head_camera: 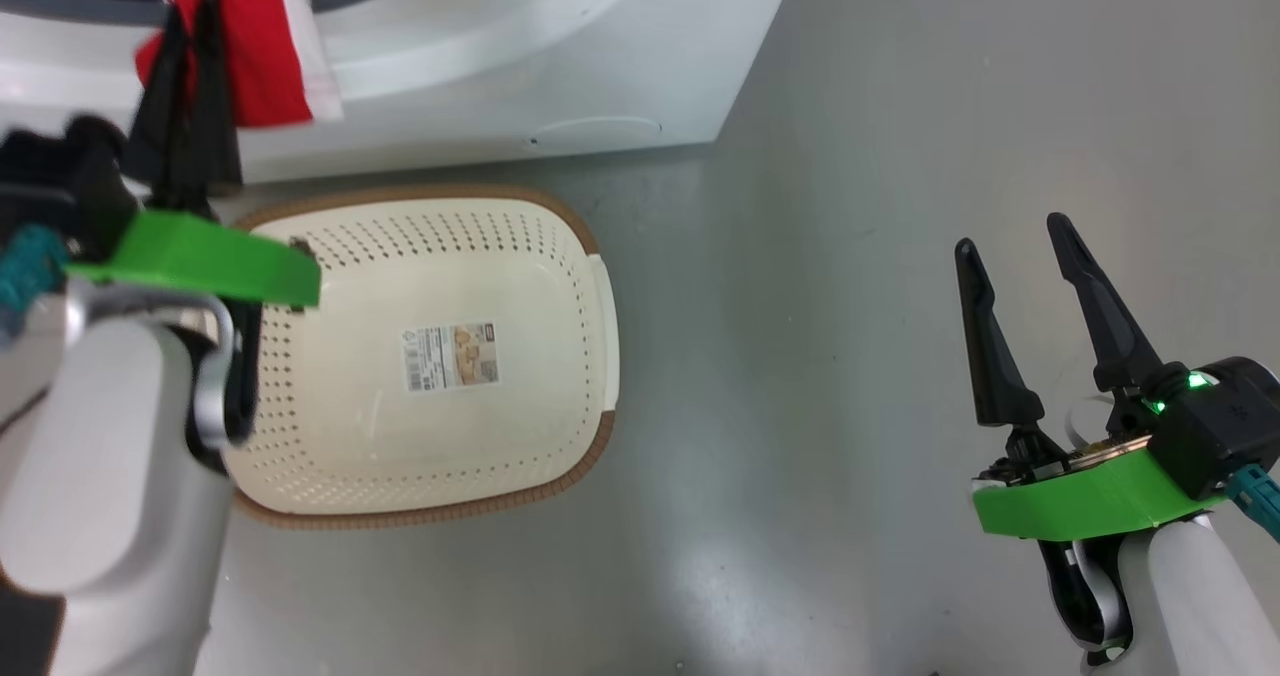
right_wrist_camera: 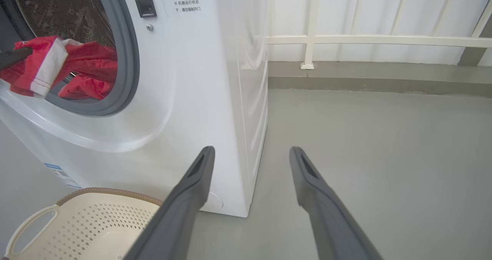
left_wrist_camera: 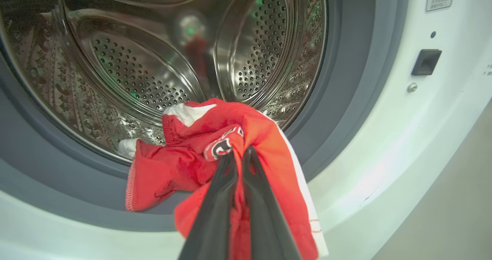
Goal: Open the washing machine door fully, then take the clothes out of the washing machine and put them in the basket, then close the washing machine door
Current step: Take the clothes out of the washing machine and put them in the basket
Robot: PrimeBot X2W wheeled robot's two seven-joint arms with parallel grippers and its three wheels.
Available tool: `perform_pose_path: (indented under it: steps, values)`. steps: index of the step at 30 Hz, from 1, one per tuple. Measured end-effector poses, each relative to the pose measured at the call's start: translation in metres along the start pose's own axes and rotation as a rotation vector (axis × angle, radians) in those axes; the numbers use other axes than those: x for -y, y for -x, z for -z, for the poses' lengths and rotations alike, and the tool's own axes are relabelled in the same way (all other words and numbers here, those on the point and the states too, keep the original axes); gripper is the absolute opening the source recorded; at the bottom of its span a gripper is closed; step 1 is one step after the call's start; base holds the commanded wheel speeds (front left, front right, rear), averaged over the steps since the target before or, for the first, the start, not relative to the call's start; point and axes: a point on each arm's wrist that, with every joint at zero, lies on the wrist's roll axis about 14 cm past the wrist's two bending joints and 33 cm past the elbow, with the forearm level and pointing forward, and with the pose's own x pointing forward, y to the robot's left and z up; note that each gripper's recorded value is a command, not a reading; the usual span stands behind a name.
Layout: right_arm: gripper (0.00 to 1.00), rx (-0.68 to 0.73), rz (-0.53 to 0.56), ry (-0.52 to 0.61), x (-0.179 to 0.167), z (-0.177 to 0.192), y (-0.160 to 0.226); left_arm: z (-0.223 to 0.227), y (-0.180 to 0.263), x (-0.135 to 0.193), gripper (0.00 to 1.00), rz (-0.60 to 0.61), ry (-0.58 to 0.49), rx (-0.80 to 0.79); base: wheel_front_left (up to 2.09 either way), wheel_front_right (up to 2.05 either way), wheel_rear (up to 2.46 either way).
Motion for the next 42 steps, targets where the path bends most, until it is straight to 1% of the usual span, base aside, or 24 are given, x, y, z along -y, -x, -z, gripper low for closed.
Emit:
perform_pose_path:
  steps: [14, 25, 28, 34, 42]
  values:
    - [1.0, 0.088, -0.018, -0.008, -0.011, -0.042, 0.021, -0.044, 0.075, 0.016, 0.0, 0.01, 0.006, 0.034, 0.0, 0.0, 0.0]
    - [1.0, 0.149, 0.004, -0.034, -0.007, -0.068, 0.045, -0.077, 0.125, 0.025, 0.0, -0.009, 0.02, 0.067, 0.0, 0.0, 0.0]
    - [1.0, 0.153, 0.016, -0.033, -0.004, -0.071, 0.054, -0.082, 0.137, 0.026, 0.0, -0.02, 0.027, 0.07, 0.0, 0.0, 0.0]
    - [1.0, 0.172, 0.017, -0.038, -0.005, -0.078, 0.06, -0.095, 0.149, 0.027, 0.0, -0.028, 0.036, 0.092, 0.0, 0.0, 0.0]
    - [1.0, 0.164, 0.021, -0.04, -0.003, -0.075, 0.059, -0.105, 0.156, 0.018, 0.0, -0.064, 0.032, 0.115, 0.0, 0.0, 0.0]
